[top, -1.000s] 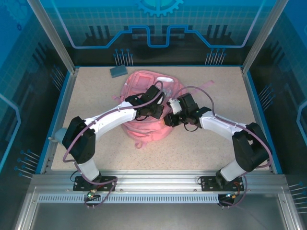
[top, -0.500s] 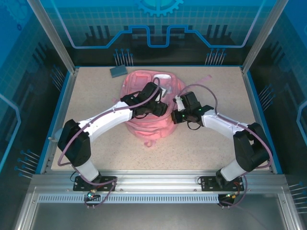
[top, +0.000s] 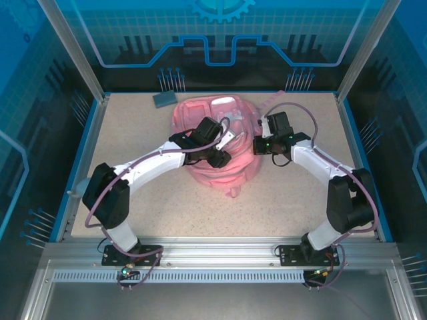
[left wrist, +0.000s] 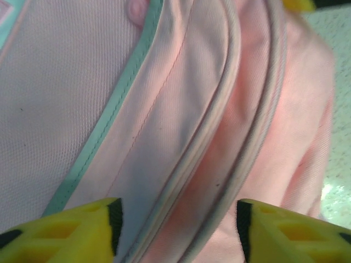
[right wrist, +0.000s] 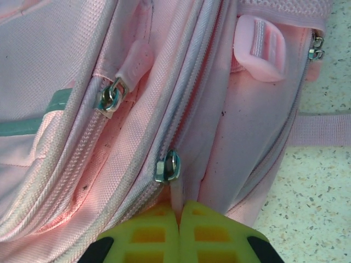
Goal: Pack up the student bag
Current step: Unzip the student bag at the top-center of the table.
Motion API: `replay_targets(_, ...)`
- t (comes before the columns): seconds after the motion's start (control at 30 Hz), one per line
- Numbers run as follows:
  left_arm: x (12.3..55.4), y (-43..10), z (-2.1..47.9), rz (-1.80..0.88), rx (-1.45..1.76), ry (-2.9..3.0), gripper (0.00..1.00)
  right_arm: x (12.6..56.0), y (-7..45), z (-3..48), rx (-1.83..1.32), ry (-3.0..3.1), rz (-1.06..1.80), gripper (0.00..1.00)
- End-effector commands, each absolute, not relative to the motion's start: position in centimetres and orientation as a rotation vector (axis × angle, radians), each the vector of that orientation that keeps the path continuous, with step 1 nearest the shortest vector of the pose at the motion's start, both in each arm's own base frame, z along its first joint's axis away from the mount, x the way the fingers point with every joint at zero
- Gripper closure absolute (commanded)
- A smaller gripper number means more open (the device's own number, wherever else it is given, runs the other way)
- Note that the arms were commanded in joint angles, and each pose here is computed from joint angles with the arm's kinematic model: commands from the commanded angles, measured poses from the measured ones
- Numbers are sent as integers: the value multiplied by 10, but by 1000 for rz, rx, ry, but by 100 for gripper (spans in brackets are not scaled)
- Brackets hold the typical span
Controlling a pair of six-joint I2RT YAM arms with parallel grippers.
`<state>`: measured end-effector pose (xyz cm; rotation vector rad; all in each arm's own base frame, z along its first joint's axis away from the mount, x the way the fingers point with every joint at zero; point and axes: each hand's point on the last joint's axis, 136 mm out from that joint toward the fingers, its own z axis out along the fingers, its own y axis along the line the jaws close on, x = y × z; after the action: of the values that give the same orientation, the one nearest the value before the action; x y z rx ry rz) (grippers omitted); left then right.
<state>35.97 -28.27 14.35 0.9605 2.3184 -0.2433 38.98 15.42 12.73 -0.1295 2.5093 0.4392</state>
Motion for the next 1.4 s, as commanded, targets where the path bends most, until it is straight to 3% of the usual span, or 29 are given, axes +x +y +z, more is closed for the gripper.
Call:
replay_targets(0.0, 375, -278, 135, -159, 1017, 2291, 51, 403, 152, 145, -133, 2462, 453, 100)
replay_targets(0.4, 393, -276, 120, -138, 1020, 2302, 57, 400, 153, 146, -147, 2463, 476, 100)
replay_targets(0.63, 406, -280, 136, -164, 887, 2290, 90, 379, 167, 147, -242, 2474, 531, 100)
replay_targets(0.73, 410, -280, 150, -189, 781, 2258, 99, 359, 173, 141, -290, 2504, 551, 100)
replay_targets(1.07, 418, -287, 180, -290, 614, 2209, 100, 297, 230, 136, -462, 2501, 784, 100)
replay_targets(1.37, 424, -286, 188, -293, 545, 2195, 100, 291, 244, 138, -433, 2489, 782, 100)
